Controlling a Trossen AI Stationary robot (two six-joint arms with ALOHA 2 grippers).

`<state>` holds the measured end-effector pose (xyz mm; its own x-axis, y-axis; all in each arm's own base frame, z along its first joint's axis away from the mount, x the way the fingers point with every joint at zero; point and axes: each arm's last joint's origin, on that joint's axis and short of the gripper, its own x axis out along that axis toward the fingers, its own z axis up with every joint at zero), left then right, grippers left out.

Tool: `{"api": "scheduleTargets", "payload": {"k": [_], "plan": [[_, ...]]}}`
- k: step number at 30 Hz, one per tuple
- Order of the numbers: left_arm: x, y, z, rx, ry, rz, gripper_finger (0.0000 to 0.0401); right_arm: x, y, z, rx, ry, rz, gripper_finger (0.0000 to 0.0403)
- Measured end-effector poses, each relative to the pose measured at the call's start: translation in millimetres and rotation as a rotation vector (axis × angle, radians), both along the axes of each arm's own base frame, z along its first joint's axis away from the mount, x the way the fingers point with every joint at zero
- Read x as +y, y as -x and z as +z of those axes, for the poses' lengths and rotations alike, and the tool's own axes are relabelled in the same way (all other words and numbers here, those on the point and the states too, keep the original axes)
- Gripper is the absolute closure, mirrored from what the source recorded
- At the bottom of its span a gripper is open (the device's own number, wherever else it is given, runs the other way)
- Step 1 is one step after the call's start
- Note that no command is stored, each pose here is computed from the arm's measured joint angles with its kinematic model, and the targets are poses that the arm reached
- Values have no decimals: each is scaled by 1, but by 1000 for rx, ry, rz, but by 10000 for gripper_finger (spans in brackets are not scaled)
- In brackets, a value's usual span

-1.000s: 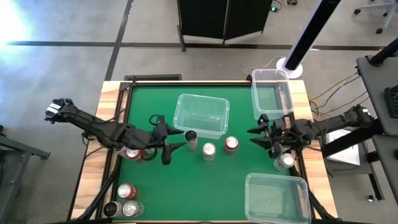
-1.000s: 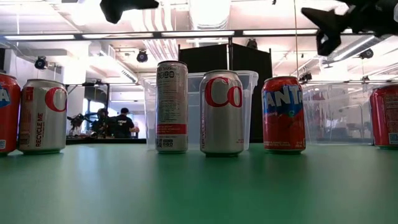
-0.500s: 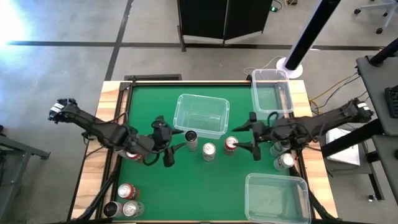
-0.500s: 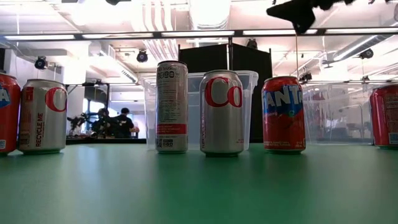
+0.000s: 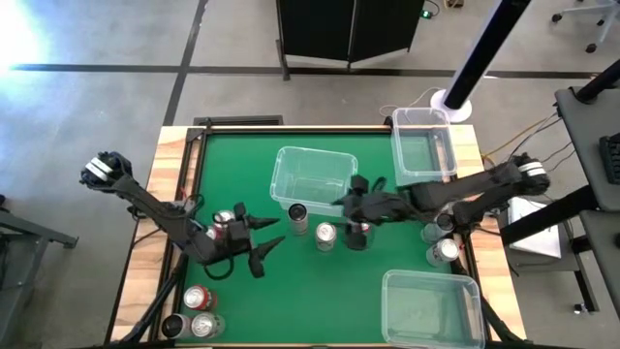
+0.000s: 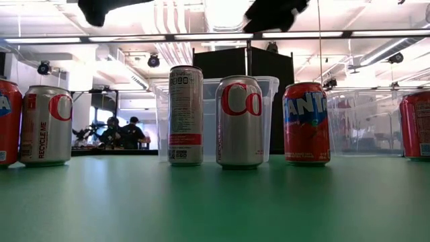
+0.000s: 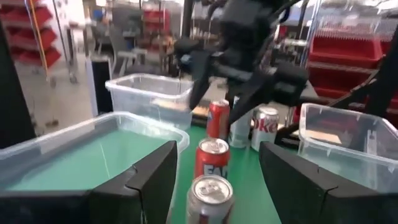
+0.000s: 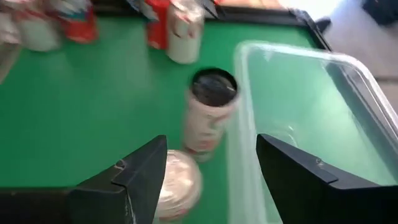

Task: Sort soda cans
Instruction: Adjust the transparent bin in the center

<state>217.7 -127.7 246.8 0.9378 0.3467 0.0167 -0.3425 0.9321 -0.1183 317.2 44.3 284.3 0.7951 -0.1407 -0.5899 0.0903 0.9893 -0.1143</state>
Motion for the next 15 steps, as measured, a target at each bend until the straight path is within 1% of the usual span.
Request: {"api": "scheduleTargets", "payload": {"k": [2,4,7,9,11,15], "plan": [[4,7,-8,-19,-22,-7,189,-13,-15,-2,41,1,-41,163],[9,13,-10,-47,-9,-12,189,-26,-28,-4,78,-18,-65,163],[16,23,-10,-73,11,-12,189,-42,-45,-12,149,-58,-69,163],[19,30,-13,-70,15,-15,189,-48,-53,-23,208,-86,-60,165],[22,33,-16,-80,40,-18,189,-52,-60,-31,243,-107,-54,169],[24,37,-23,-72,61,-22,189,-55,-69,-41,294,-112,-67,185]]}}
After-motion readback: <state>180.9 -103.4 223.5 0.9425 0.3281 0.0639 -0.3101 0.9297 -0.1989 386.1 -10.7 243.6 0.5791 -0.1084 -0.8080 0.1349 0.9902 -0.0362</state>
